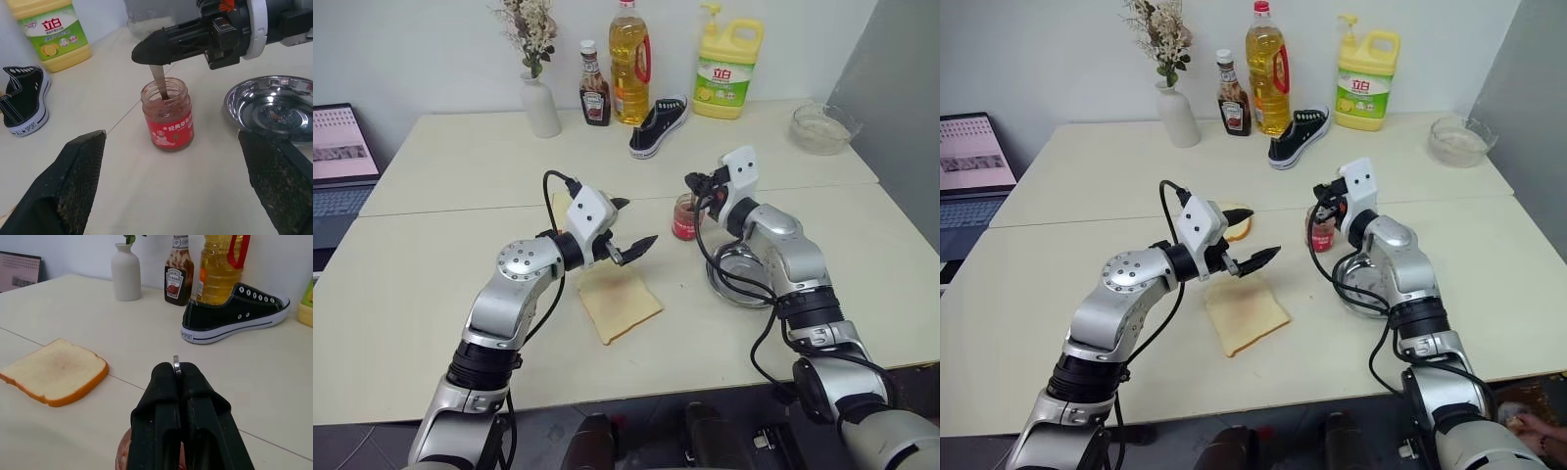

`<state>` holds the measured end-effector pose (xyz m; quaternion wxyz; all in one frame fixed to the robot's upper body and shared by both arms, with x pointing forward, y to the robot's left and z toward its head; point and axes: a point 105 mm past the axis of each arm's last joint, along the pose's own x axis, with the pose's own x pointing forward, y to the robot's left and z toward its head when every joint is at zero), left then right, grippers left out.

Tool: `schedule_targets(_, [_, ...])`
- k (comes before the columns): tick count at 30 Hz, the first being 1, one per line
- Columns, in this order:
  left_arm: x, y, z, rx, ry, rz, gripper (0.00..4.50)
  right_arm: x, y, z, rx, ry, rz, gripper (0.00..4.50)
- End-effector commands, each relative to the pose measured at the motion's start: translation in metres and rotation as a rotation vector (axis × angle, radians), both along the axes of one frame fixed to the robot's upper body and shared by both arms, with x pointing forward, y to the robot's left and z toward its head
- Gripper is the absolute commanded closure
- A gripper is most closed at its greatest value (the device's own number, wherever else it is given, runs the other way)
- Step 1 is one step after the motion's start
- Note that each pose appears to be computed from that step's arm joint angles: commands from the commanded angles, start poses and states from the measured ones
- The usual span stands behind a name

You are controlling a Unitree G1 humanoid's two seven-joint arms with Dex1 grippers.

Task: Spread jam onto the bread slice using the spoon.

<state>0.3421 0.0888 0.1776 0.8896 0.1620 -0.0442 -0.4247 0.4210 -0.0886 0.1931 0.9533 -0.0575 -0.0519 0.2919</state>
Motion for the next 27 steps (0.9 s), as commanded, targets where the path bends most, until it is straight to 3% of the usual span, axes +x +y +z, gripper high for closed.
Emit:
schedule_targets(1, [-0.004, 0.001, 0.016, -0.012, -0.06, 0.002, 0.0, -0.001, 0.001, 0.006, -0.016, -0.048, 0.005, 4.47])
schedule_targets(9, [-0.002, 0.0, 0.017, -0.019, -0.064, -0.003, 0.0, 0.0, 0.005, -0.011, -0.035, 0.003, 0.003, 4.47])
schedule_targets(27, [0.002, -0.004, 0.02, -0.026, -0.072, -0.013, 0.0, 0.004, 0.0, -0.015, 0.232, 0.206, -0.039, 4.47])
